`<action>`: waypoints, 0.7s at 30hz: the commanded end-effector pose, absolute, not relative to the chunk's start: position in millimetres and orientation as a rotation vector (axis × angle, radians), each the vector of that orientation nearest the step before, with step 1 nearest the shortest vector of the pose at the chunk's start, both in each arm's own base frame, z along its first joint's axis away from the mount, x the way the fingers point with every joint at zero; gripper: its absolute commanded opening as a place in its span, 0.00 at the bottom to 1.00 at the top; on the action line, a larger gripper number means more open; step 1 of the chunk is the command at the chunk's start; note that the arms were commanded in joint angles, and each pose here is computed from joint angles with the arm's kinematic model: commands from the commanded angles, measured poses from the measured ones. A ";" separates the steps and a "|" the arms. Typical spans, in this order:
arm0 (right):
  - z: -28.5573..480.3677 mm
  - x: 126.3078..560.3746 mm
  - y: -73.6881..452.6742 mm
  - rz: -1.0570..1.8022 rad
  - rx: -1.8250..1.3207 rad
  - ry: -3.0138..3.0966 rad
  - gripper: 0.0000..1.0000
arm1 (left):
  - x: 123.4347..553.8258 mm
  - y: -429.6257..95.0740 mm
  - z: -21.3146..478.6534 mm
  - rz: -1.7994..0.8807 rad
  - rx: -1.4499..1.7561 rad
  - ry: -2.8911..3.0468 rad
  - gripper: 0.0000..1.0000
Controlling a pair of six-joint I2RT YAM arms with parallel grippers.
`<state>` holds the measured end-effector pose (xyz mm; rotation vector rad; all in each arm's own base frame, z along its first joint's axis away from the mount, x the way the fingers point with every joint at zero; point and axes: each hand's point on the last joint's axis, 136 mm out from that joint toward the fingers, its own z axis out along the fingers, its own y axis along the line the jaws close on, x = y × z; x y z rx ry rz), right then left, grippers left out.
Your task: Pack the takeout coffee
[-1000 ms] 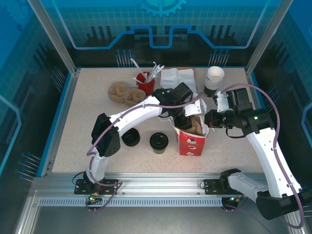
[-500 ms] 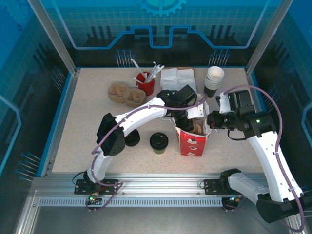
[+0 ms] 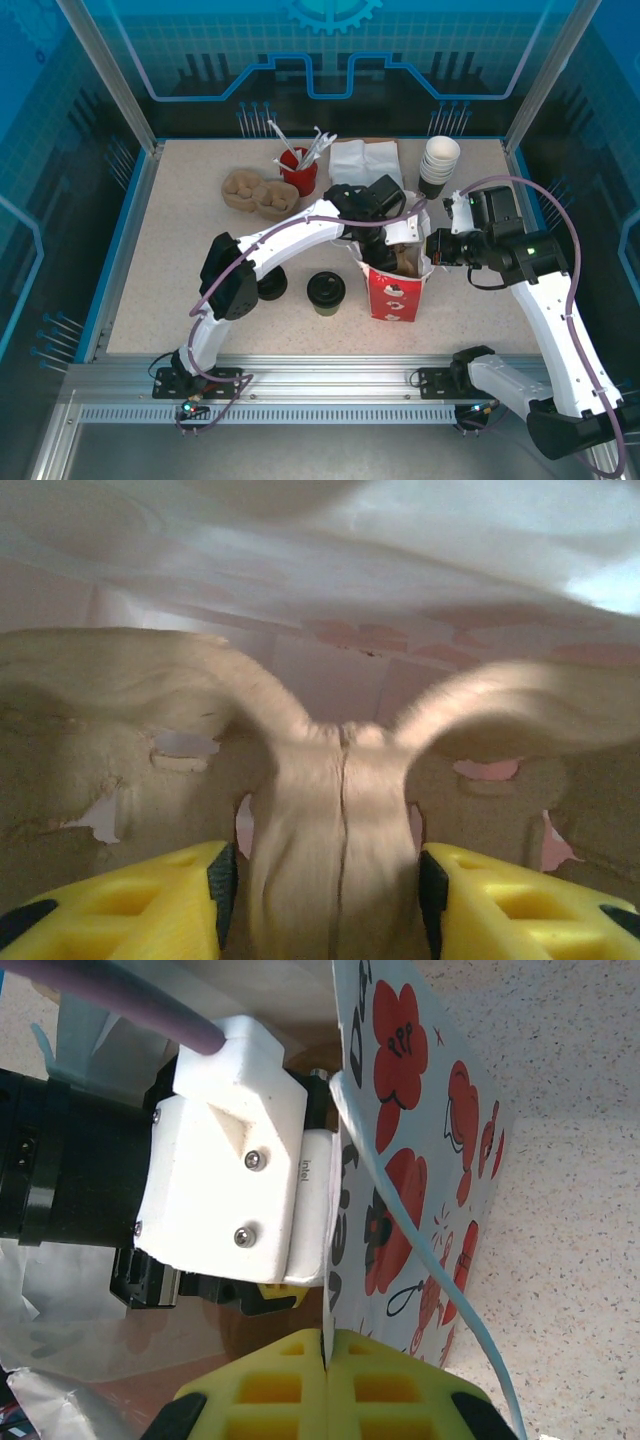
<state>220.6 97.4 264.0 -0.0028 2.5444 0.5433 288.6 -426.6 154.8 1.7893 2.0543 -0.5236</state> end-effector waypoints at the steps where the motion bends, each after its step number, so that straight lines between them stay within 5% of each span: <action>1: 265.7 217.9 96.2 0.547 0.005 2.530 0.00 | 284.8 -428.8 156.9 -0.535 1.805 2.065 0.62; 7: 264.0 217.7 95.4 0.543 0.010 2.535 0.00 | 278.7 -432.9 197.0 -0.608 1.753 2.010 0.77; 21: 265.9 219.5 96.2 0.558 0.025 2.516 0.00 | 258.6 -425.2 297.7 -0.749 1.575 1.903 0.80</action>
